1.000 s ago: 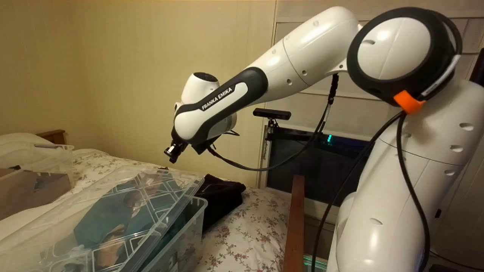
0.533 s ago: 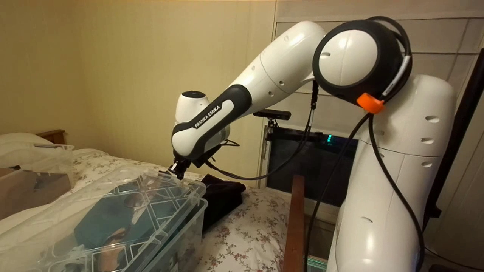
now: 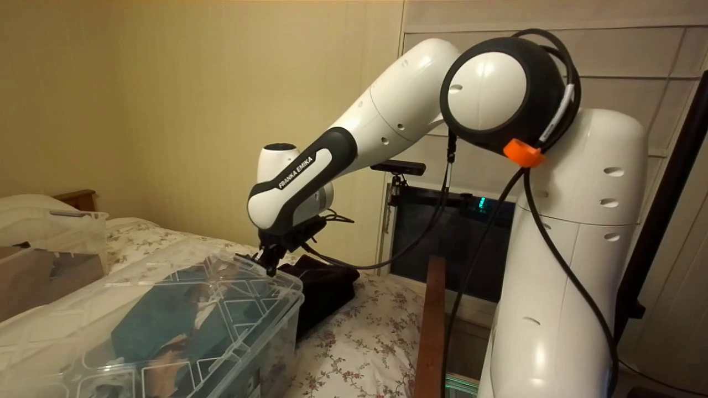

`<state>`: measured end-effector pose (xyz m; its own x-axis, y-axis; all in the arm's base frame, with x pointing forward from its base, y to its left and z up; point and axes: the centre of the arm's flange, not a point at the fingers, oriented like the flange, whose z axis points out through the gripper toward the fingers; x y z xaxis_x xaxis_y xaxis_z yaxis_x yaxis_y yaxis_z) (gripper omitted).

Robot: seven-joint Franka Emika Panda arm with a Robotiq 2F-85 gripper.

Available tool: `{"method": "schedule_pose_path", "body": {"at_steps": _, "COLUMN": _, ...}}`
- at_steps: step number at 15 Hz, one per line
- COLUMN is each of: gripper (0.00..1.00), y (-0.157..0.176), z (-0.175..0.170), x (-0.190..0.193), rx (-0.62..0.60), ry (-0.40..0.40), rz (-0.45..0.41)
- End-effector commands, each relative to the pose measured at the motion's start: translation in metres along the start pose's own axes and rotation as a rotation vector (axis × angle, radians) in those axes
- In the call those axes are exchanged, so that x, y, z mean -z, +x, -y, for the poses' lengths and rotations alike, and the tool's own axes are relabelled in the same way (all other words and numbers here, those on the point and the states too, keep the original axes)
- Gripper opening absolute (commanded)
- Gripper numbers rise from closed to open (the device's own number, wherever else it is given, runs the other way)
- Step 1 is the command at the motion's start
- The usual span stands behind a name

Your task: Move the storage box slightly and place the lid on top of it

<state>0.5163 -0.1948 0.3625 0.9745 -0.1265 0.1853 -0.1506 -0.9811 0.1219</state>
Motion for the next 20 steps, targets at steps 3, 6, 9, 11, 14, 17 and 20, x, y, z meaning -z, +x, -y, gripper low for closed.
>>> {"method": "schedule_pose_path", "body": {"at_steps": 3, "gripper": 0.00, "y": -0.002, "z": -0.005, "x": -0.022, "rx": -0.057, "ry": 0.031, "rz": 0.081}}
{"method": "schedule_pose_path", "body": {"at_steps": 6, "gripper": 0.00, "y": -0.004, "z": -0.003, "x": -0.024, "rx": -0.076, "ry": 0.053, "rz": 0.110}}
{"method": "schedule_pose_path", "body": {"at_steps": 9, "gripper": 0.00, "y": -0.002, "z": -0.001, "x": -0.017, "rx": -0.087, "ry": 0.081, "rz": 0.106}}
{"method": "schedule_pose_path", "body": {"at_steps": 11, "gripper": 0.00, "y": 0.002, "z": 0.002, "x": 0.006, "rx": -0.083, "ry": 0.133, "rz": 0.076}}
{"method": "schedule_pose_path", "body": {"at_steps": 14, "gripper": 0.32, "y": 0.004, "z": 0.012, "x": 0.055, "rx": -0.053, "ry": 0.165, "rz": -0.013}}
{"method": "schedule_pose_path", "body": {"at_steps": 17, "gripper": 0.52, "y": 0.003, "z": 0.029, "x": 0.109, "rx": -0.010, "ry": 0.178, "rz": -0.119}}
{"method": "schedule_pose_path", "body": {"at_steps": 20, "gripper": 0.74, "y": -0.008, "z": 0.043, "x": 0.160, "rx": 0.016, "ry": 0.166, "rz": -0.179}}
